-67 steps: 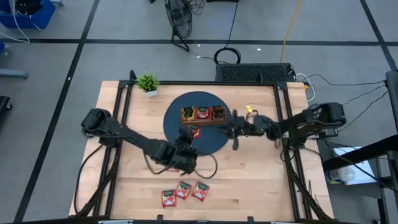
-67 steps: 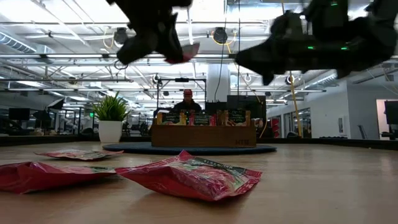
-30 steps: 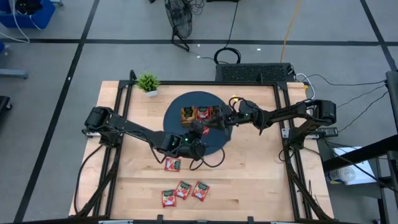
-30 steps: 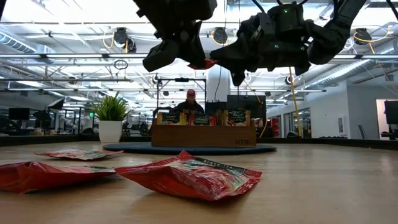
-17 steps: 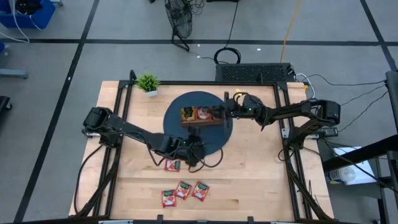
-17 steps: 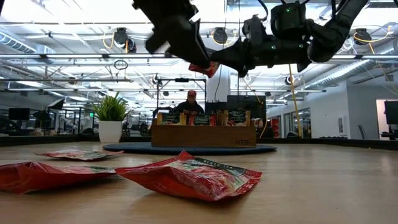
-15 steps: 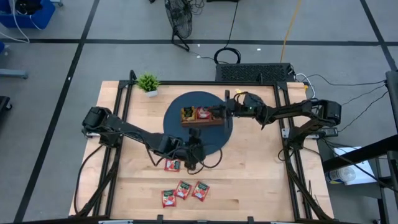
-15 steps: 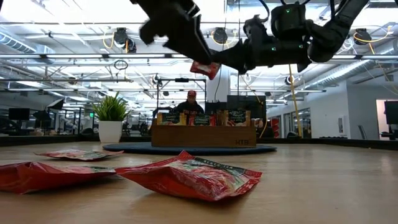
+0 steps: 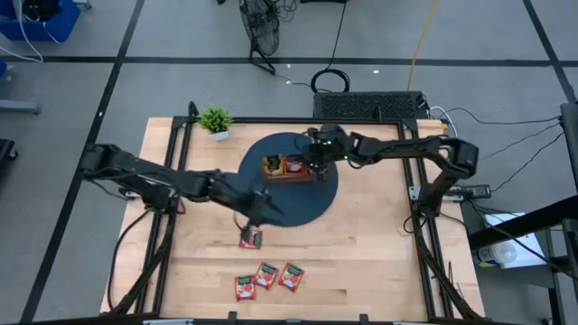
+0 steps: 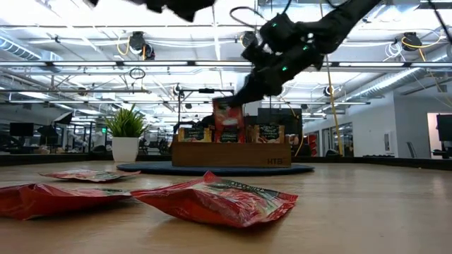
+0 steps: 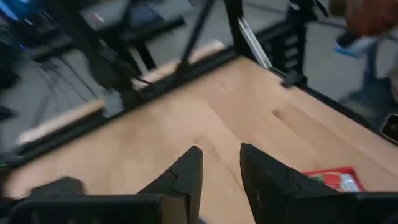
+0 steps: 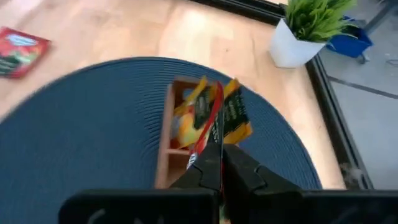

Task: Pick & Place Tea
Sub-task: Put the red tea bag into the middle section of the wooden organizer

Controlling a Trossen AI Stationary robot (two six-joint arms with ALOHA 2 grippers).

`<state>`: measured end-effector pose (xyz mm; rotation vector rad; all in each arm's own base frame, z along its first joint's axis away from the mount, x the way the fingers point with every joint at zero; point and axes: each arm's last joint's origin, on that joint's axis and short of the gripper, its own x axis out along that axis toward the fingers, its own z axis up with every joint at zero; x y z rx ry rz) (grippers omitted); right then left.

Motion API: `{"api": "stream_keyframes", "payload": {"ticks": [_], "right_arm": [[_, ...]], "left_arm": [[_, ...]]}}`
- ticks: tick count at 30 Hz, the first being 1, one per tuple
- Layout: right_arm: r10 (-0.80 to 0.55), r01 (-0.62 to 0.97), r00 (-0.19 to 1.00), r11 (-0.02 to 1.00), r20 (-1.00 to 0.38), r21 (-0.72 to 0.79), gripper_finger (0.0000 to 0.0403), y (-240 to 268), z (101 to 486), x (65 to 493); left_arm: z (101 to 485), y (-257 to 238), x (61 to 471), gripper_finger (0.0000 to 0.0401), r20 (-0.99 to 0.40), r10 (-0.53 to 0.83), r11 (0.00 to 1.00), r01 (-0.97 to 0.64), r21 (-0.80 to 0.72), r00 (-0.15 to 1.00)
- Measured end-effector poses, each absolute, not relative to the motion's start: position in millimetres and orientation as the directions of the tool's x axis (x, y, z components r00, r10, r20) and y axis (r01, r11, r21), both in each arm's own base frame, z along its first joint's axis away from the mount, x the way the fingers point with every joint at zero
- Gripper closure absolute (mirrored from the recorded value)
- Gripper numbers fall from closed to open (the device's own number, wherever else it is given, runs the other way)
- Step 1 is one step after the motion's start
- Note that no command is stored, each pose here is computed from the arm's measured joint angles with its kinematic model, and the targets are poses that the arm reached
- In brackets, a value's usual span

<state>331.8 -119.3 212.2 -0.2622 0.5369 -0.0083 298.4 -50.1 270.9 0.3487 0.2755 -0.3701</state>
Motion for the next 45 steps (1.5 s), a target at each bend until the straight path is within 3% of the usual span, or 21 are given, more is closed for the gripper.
{"api": "stream_keyframes", "payload": {"ticks": [7, 11, 17, 26, 38, 45], "right_arm": [[-0.106, -0.058, 0.817, 0.963, -0.567, -0.264, 0.0403, -125, 183, 343], [-0.15, -0.013, 0.805, 0.963, -0.574, -0.269, 0.0403, -127, 172, 347], [-0.181, 0.025, 0.812, 0.961, -0.555, -0.276, 0.0403, -128, 165, 353], [-0.335, 0.157, 0.767, 0.925, -0.548, -0.347, 0.0396, -129, 166, 353], [-0.314, 0.122, 0.799, 0.92, -0.513, -0.373, 0.0299, -116, 169, 359], [-0.415, 0.189, 0.773, 0.872, -0.479, -0.451, 0.027, -109, 172, 363]], "left_arm": [[248, -24, 252, 0.0288, -0.055, -0.241, 0.92, 0.247, 0.303, 0.969], [236, -20, 237, 0.0288, 0.023, -0.223, 0.936, 0.208, 0.284, 0.974], [226, -17, 229, 0.0288, 0.032, -0.205, 0.942, 0.189, 0.277, 0.978], [225, -18, 229, 0.0288, 0.019, -0.199, 0.943, 0.186, 0.277, 0.98], [225, -18, 229, 0.0288, 0.017, -0.198, 0.943, 0.186, 0.277, 0.98], [225, -18, 229, 0.0288, 0.017, -0.198, 0.943, 0.186, 0.276, 0.98]]}}
